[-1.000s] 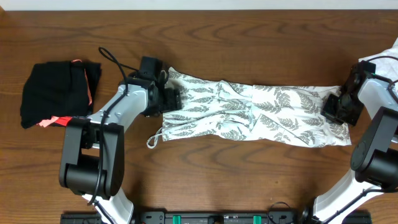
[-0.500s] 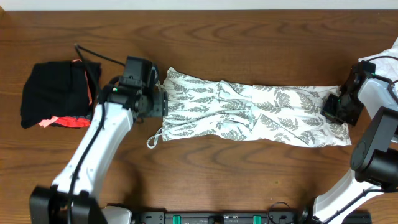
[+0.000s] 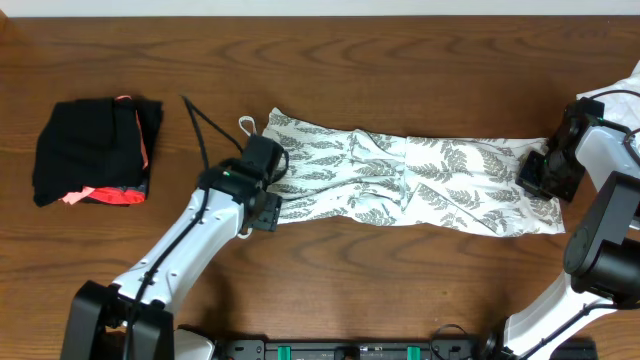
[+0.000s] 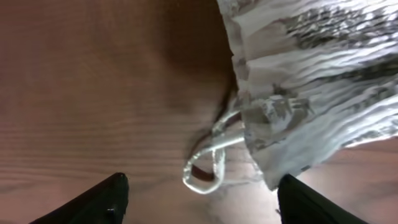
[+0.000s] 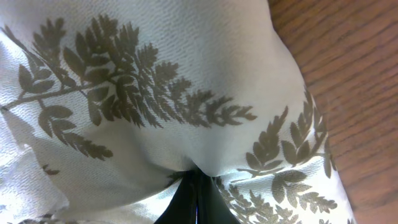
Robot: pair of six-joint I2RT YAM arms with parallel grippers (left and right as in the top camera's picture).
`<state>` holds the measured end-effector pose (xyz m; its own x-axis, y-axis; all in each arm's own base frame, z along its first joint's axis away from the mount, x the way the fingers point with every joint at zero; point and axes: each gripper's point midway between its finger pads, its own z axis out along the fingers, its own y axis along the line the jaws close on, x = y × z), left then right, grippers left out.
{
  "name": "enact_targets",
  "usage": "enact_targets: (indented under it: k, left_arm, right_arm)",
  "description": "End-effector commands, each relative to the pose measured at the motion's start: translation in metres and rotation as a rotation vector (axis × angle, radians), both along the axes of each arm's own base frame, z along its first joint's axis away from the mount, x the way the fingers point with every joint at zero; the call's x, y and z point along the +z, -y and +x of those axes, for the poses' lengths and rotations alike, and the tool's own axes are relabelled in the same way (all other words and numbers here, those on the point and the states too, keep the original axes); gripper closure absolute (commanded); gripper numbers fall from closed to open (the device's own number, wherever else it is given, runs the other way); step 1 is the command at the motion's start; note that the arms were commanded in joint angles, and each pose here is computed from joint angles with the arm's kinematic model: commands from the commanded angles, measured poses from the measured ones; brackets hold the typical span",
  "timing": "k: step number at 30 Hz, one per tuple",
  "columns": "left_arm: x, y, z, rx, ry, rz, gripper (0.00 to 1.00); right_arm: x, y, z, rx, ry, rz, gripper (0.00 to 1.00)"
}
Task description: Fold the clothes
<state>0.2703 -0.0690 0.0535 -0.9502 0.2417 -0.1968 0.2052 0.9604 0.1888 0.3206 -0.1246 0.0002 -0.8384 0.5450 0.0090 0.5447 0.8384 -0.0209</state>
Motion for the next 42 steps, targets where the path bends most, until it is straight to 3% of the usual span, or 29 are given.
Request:
enact_targets:
  k: [1,6,15,26,30,33,34,39,42]
  left_arm:
    - [-0.003,-0.008,0.004,-0.046,0.019,0.070,0.21]
    - [-0.004,0.002,0.009,-0.133,0.024,0.042,0.21]
    - [-0.010,0.032,-0.010,-0.314,-0.076,-0.110,0.21]
    - [-0.024,0.041,0.000,-0.445,-0.074,-0.109,0.23]
    - [-0.042,0.039,-0.004,-0.440,-0.138,-0.098,0.36]
    - [-0.043,0.041,0.002,-0.441,-0.116,-0.098,0.69]
    - [-0.041,0.043,0.007,-0.438,-0.094,-0.103,0.74]
    - [-0.019,0.048,0.032,-0.423,0.027,-0.098,0.75]
    - [-0.011,0.047,0.039,-0.419,0.067,-0.083,0.67]
  right_arm:
    - [-0.015,0.002,-0.014,0.005,-0.063,0.006,0.99]
    - [-0.015,0.002,-0.014,0.004,-0.063,0.006,0.99]
    - [-0.015,0.002,-0.014,0.005,-0.063,0.006,0.99]
    - [-0.015,0.001,-0.015,0.004,-0.068,0.011,0.99]
    - [-0.015,0.001,-0.015,0.004,-0.068,0.011,0.99]
    - [-0.015,0.001,-0.016,0.004,-0.069,0.012,0.99]
    - [-0.015,0.001,-0.016,0.004,-0.069,0.012,0.99]
    - [-0.015,0.001,-0.016,0.005,-0.070,0.012,0.99]
    - [-0.015,0.001,-0.016,0.004,-0.069,0.012,0.99]
